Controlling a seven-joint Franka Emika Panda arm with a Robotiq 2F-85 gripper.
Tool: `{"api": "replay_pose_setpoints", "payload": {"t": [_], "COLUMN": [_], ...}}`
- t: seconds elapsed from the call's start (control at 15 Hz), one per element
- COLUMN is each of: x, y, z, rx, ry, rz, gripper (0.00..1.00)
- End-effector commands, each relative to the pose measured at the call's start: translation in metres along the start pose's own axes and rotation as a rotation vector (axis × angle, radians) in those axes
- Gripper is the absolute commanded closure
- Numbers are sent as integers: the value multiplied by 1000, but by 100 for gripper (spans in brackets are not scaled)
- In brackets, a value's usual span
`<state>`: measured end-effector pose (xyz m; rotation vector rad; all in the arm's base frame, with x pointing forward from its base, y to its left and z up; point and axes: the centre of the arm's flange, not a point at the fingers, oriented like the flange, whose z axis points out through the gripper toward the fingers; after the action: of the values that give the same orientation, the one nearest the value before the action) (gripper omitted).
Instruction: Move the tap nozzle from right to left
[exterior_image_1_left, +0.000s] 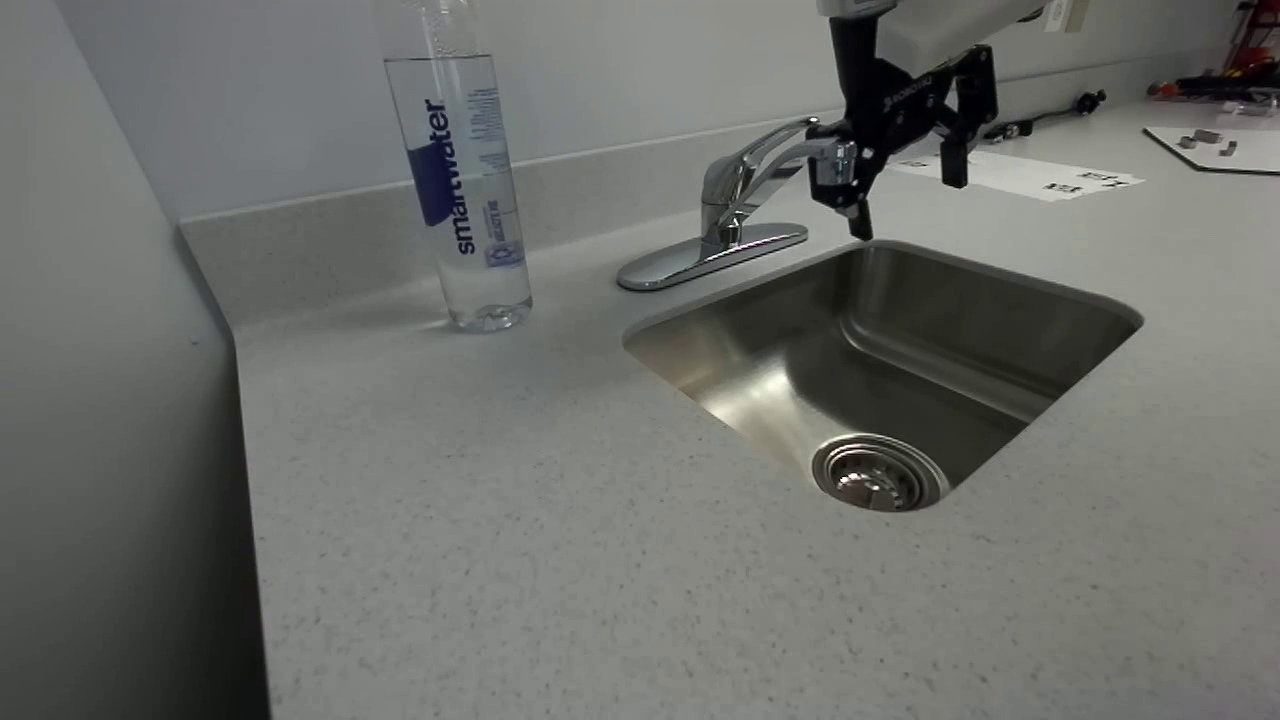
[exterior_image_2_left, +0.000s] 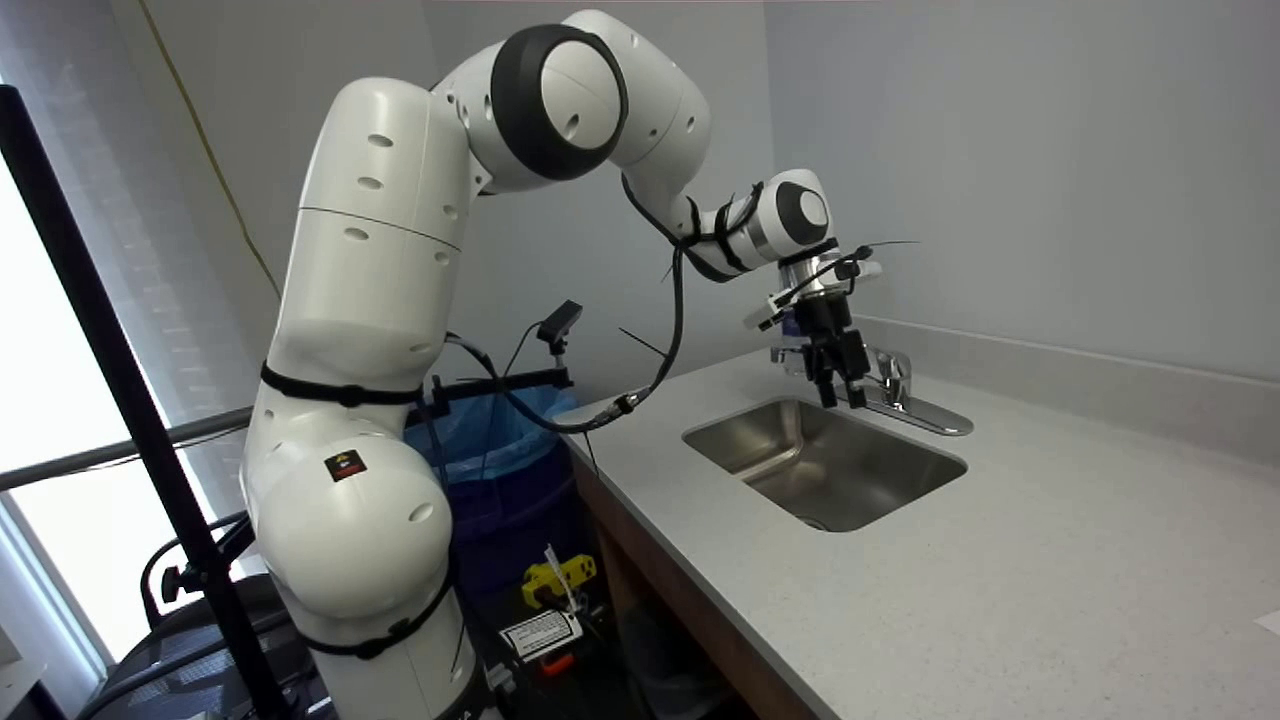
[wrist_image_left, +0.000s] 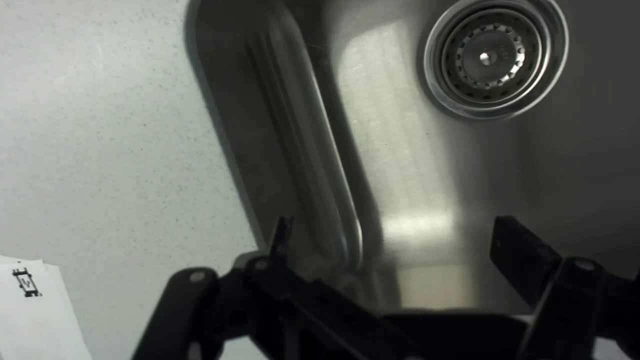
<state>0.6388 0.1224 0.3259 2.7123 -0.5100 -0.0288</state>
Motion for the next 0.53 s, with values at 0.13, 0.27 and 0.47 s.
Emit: {"api": "replay_pose_setpoints", "payload": {"t": [0.13, 0.27, 0.47], "x": [-7, -6, -3], "y": [-40, -48, -60], "z": [-11, -12, -15], "rx": [131, 161, 230], "ry": [88, 121, 193], "rz": [-7, -4, 8], "gripper": [0, 0, 0]}}
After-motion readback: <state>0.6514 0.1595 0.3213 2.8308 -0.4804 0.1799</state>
